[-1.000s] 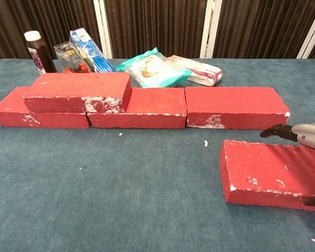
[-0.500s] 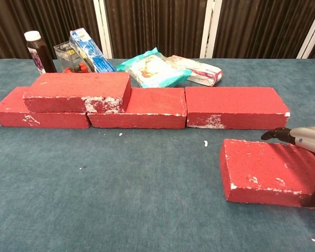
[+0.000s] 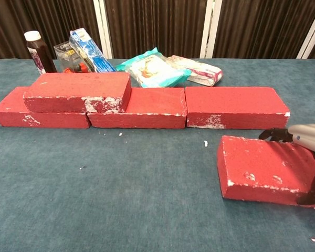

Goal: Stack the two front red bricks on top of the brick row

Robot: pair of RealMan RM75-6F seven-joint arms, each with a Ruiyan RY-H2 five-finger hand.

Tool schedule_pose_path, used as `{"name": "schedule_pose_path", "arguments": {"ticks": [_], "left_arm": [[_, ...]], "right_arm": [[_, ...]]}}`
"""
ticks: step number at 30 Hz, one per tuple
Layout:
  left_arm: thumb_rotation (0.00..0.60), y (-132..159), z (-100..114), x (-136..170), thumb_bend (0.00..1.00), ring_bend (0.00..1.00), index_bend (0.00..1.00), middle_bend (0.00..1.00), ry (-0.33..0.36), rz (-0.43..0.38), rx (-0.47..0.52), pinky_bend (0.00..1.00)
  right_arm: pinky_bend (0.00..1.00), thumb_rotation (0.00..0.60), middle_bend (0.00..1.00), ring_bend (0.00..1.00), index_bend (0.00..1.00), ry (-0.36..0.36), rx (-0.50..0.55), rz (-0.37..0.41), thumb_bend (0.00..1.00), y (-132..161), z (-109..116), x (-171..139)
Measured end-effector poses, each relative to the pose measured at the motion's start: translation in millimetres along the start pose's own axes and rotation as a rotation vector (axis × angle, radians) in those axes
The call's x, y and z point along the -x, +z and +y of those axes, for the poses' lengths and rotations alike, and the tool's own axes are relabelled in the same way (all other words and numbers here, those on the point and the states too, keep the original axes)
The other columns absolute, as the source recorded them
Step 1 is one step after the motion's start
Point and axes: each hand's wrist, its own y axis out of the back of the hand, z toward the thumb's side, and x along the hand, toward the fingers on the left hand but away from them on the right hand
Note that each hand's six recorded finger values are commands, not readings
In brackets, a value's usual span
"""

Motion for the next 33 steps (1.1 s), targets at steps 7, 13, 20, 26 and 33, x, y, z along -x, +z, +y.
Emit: {"name": "schedule_pose_path", "arguments": {"ticks": [7,13,20,26,33], "left_arm": [[0.6,0,-1,0,0.23,0.0,0.0,0.0,-0.003,0.0,0.003,0.01],[0.6,-1,0,0,0.23,0.0,0.0,0.0,-0.001,0.003,0.006,0.01],[0.6,-2,1,0,0.23,0.0,0.0,0.0,-0.003,0.009,0.007,0.01],[0.6,-3,0,-1,0.23,0.0,0.0,0.0,-0.01,0.017,0.005,0.01],[0.6,-5,0,-2,0.23,0.0,0.0,0.0,-0.008,0.022,0.01,0.01]], "right_arm": [[0.0,0.6,0.32,0.27,0.27,-0.06,0.034,0.025,0.07,6,25,3],[0.0,0.6,0.32,0.27,0.29,-0.093,0.062,0.035,0.07,13,58,15],[0.0,0.6,0.32,0.27,0.28,-0.109,0.079,0.055,0.07,31,105,35],[0.0,0.6,0.32,0.26,0.29,-0.145,-0.038,0.087,0.07,69,137,59],[0.0,0.6,0.32,0.26,0.32,-0.185,-0.132,0.097,0.07,115,151,95]]}}
